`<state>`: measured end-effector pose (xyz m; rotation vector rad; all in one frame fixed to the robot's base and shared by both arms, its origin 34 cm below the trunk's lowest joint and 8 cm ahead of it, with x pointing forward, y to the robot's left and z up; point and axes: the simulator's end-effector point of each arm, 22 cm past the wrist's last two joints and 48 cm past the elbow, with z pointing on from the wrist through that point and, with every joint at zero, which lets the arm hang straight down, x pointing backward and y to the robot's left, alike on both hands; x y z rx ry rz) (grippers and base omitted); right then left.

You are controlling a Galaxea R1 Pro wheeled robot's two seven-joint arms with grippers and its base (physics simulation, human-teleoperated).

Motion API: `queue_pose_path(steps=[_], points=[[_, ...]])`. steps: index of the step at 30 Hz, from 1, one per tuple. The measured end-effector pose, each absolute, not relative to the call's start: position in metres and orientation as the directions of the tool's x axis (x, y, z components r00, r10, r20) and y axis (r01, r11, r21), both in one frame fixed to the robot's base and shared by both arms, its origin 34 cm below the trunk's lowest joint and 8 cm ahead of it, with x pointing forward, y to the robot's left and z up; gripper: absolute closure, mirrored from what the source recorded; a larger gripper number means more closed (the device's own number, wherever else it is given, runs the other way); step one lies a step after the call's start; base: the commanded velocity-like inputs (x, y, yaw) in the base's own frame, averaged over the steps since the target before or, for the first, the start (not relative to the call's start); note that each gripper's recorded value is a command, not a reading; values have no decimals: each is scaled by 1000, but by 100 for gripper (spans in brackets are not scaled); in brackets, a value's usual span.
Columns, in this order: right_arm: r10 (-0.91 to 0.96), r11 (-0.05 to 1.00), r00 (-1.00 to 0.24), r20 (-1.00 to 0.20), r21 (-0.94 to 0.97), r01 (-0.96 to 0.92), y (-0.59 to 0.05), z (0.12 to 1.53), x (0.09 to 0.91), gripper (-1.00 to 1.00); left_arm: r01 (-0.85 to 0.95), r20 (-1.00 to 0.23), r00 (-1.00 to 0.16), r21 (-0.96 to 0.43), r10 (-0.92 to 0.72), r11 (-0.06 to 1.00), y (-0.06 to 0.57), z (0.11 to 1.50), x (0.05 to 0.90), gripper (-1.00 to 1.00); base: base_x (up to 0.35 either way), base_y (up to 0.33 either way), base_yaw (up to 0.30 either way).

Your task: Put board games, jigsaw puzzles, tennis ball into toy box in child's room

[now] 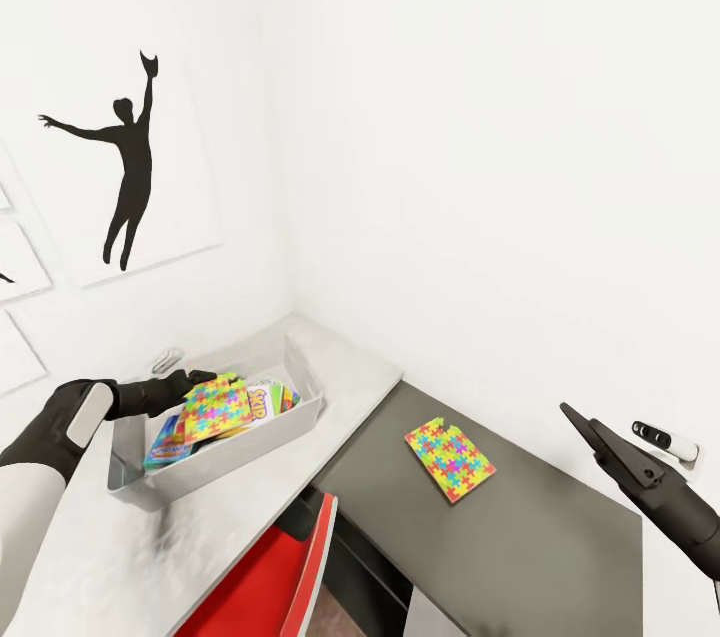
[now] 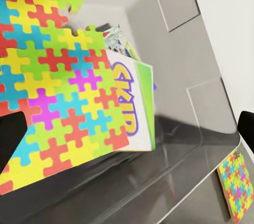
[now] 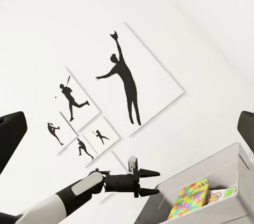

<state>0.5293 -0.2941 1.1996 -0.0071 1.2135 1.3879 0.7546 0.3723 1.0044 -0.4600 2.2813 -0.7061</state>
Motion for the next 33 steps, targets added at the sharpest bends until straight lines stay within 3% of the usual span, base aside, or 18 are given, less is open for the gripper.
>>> queue_pose_path(steps=[9, 16, 23, 33], points=[[721, 281, -269, -638, 624, -729, -295, 1200, 529, -100, -85, -506, -675, -669, -536, 738, 400, 1031, 747, -100, 0, 0, 0], [722, 279, -266, -639, 620, -733, -296, 1202, 527, -100, 195, -467, -695, -854, -547, 482, 396, 1100, 698, -100, 0, 0, -50], [724, 276, -260, -639, 614, -740, -294, 1206, 526, -100, 375, -455, -716, -891, -530, 258, 387, 1116, 626, -100, -33, -50, -142], [727, 268, -254, -638, 605, -750, -291, 1211, 523, -100, 425, -490, -711, -871, -505, 246, 380, 1109, 602, -100, -50, -91, -168]])
